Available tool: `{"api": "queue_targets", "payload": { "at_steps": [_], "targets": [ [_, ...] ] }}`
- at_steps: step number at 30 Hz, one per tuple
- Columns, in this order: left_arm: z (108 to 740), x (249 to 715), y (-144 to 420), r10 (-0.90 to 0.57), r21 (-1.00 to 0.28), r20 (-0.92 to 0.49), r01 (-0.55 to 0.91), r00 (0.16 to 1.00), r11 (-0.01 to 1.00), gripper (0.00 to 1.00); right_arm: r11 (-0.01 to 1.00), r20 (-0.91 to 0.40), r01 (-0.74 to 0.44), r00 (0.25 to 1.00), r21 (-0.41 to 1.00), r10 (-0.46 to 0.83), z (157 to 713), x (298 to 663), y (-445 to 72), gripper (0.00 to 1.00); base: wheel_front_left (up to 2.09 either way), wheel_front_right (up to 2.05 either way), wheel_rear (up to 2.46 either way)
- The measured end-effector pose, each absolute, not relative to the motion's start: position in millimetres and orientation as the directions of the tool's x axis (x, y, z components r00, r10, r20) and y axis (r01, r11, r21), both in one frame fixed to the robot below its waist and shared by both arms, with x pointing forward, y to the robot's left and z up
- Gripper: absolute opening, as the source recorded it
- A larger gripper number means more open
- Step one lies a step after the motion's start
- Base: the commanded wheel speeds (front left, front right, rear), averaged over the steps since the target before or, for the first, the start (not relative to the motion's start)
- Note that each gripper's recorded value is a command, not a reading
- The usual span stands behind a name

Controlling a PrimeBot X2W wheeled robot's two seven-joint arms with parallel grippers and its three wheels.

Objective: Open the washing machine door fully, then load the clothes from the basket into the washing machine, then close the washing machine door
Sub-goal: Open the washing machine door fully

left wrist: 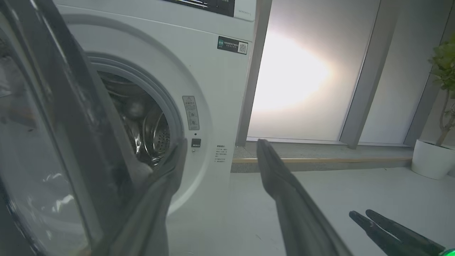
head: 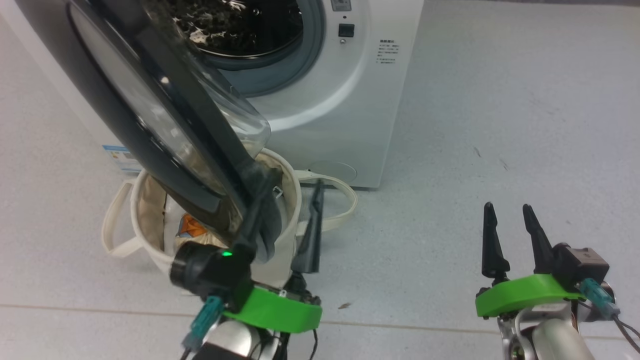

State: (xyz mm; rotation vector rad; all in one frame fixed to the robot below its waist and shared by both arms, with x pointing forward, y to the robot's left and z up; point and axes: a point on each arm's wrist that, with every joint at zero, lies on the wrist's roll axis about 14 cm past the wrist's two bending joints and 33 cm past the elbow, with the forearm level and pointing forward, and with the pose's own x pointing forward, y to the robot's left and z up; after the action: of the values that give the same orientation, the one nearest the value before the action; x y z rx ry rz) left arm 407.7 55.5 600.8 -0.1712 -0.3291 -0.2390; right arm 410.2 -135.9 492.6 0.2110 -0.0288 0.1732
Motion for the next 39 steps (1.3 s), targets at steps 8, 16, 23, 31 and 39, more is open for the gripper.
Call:
{"api": "queue_targets", "payload": {
  "at_steps": [8, 16, 23, 31, 39],
  "targets": [
    [561, 426, 42, -0.248, -0.136, 0.21, 0.279, 0.946, 0.951, 0.83, 0.964, 0.03, -0.15, 0.989, 0.221, 0.146, 486, 412, -143, 1.0, 0.0, 0.0, 0.0],
    [539, 429, 48, -0.23, -0.156, 0.136, 0.25, 0.964, 0.956, 0.0, 0.963, 0.036, -0.156, 0.988, 0.222, 0.152, 488, 413, -141, 1.0, 0.0, 0.0, 0.0],
    [525, 428, 61, -0.185, -0.16, 0.085, 0.197, 0.979, 0.967, 0.0, 0.958, 0.04, -0.179, 0.984, 0.224, 0.175, 489, 416, -132, 1.0, 0.0, 0.0, 0.0],
    [516, 429, 63, -0.186, -0.166, 0.054, 0.192, 0.981, 0.967, 0.0, 0.951, 0.036, -0.21, 0.978, 0.227, 0.208, 487, 418, -120, 1.0, 0.0, 0.0, 0.0],
    [513, 432, 67, -0.16, -0.183, 0.042, 0.165, 0.986, 0.969, 0.0, 0.947, 0.023, -0.22, 0.975, 0.233, 0.221, 481, 421, -115, 1.0, 0.0, 0.0, 0.0]
  ]
}}
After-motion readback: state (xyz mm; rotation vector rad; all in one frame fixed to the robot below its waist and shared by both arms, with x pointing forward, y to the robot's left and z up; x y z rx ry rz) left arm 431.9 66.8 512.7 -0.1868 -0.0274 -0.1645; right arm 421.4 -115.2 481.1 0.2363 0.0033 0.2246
